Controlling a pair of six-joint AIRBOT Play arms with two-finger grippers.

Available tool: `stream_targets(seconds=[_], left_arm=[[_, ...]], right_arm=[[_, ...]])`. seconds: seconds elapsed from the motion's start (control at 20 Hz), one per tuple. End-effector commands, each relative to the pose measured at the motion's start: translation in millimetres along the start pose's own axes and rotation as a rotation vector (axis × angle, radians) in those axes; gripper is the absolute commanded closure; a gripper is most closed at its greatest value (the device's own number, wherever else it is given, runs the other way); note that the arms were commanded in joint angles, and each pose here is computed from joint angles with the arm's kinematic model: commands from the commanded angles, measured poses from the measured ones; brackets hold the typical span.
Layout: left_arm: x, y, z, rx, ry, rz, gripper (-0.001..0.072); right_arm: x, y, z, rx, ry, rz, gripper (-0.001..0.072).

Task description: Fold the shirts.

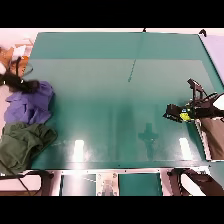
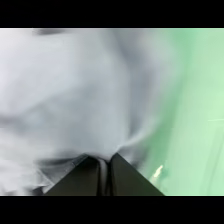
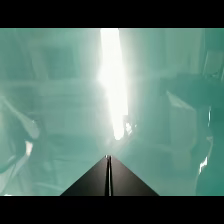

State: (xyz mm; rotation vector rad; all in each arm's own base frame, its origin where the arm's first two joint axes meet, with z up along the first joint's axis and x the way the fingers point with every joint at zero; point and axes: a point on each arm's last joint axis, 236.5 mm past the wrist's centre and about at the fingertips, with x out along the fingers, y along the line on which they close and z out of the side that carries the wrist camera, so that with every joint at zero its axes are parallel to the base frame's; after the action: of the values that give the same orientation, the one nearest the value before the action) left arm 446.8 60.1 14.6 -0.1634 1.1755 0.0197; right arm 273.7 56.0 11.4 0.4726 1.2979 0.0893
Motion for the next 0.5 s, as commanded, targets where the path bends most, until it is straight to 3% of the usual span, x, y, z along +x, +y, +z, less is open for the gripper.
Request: stream_targets(seconds=[0.0,0.2,0.45], left_arm=[[-102.0,-130.4,42.4,0.152,-0.201,-0.219,0.0686],[-224.3,-291.6,20.5,0.330,-0.336,-0.559,0.0686],[-205.8,-411.4,-77.1,0.544,-0.153,-0.711,0.0686]], right_arm=[[-1.2,1.0,10.9,-0.002,-0.045,0.002,0.0692],[-14.9,7.0,27.5,-0.009,-0.098,0.013,0.0692],[-36.6,19.5,46.6,-0.035,-0.160,0.027,0.0692]])
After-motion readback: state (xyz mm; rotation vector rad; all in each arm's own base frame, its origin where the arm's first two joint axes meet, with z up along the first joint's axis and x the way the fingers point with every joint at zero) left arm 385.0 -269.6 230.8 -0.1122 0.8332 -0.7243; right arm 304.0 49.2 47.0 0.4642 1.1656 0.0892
